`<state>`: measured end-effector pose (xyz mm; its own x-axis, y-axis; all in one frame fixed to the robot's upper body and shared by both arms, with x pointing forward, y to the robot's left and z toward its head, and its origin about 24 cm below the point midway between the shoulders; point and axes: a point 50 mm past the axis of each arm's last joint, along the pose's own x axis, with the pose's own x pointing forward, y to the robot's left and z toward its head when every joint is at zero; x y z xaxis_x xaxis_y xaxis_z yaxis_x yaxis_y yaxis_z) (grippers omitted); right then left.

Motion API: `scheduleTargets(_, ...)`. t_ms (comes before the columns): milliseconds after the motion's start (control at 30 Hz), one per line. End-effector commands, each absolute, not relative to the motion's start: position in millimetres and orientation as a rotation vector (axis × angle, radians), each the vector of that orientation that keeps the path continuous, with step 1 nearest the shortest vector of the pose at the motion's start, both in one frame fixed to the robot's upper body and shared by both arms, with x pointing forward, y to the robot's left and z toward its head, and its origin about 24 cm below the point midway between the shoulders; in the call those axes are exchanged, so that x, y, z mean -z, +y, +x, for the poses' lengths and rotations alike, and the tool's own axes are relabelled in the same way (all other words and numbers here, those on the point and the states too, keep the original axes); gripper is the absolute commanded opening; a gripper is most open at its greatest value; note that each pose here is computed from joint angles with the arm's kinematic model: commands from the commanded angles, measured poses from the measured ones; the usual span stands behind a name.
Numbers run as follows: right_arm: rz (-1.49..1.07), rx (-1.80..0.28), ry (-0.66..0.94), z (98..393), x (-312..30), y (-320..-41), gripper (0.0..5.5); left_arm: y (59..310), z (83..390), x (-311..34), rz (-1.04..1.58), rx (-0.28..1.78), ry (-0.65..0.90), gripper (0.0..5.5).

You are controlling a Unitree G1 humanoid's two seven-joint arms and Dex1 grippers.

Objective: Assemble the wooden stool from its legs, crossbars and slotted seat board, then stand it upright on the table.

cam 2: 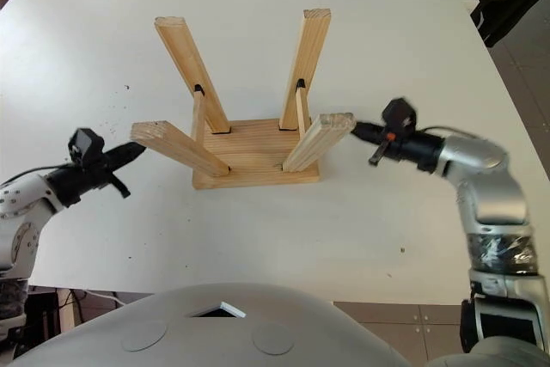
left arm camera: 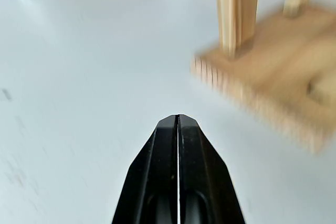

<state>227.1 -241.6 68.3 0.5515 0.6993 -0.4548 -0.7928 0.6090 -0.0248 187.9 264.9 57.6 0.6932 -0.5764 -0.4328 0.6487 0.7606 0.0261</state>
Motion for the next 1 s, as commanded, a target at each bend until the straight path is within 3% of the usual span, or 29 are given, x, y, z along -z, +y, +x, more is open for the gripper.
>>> scheduleTargets(33,-0.257,-0.958,0.466,207.5,-48.3,-223.6,0.0,242.2,178.5,-40.5,0.164,0.814,0.453,0.02)
scheduleTargets(267,-0.272,-1.012,0.517,204.4,-41.5,-220.1,0.0,217.8,182.9,-24.8,0.153,0.939,0.456,0.02)
scheduleTargets(733,-0.256,-1.044,0.521,205.4,-37.8,-214.0,0.0,206.9,180.6,-24.8,0.14,1.011,0.451,0.02)
scheduleTargets(1000,-0.092,-1.167,0.452,197.1,-58.0,-189.3,0.0,185.2,174.7,-42.2,0.072,1.079,0.375,0.02)
